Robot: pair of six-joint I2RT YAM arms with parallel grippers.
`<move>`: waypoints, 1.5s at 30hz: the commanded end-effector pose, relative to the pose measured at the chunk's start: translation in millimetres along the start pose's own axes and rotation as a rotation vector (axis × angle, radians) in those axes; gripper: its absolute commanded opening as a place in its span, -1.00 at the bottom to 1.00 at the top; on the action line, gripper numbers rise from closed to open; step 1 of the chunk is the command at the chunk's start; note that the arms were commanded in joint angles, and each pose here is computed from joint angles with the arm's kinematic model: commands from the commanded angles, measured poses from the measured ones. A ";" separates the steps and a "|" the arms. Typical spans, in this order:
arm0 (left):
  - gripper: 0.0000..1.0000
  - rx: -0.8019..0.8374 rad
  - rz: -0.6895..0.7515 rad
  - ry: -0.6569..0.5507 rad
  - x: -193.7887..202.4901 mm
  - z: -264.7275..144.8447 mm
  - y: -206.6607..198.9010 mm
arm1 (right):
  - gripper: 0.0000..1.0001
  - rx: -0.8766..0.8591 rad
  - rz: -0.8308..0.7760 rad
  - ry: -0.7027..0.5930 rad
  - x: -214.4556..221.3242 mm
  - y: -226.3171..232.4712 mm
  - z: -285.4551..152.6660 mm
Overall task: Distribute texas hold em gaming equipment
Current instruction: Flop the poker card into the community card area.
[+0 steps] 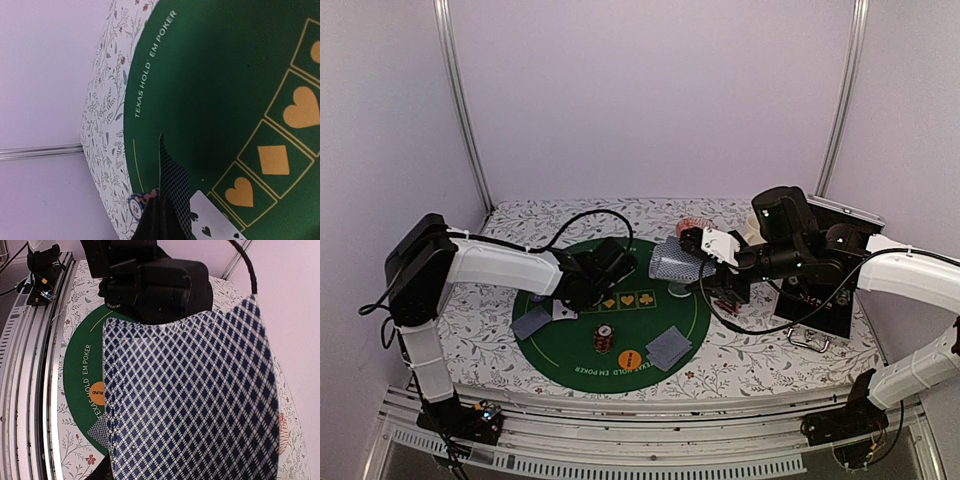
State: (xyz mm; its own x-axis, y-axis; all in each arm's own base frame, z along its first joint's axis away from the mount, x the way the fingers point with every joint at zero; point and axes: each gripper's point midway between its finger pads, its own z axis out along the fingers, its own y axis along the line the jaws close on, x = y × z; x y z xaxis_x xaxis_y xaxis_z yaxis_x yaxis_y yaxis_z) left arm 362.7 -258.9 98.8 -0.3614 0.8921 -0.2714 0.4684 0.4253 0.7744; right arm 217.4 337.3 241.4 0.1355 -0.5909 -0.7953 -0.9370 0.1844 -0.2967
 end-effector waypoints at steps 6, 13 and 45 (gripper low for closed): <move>-1.00 0.096 0.080 -0.008 3.3 14.1 -49.0 | -0.14 0.014 -0.013 -0.039 -12.0 -3.0 -12.9; -1.00 0.257 0.021 -0.037 4.6 5.3 -78.6 | -0.14 0.016 -0.015 -0.039 -12.8 -4.1 -12.8; -1.00 0.386 -0.012 0.045 25.0 -3.9 -100.8 | -0.14 0.015 -0.016 -0.037 -13.8 -4.6 -12.1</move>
State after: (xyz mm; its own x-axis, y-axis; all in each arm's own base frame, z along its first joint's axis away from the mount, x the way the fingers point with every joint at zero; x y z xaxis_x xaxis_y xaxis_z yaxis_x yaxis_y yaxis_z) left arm 316.9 -284.0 22.6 -0.3942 0.8698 -0.2966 0.6956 0.4933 0.5223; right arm 216.3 335.9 239.6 0.1306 -0.5976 -0.7911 -0.9389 0.1817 -0.2922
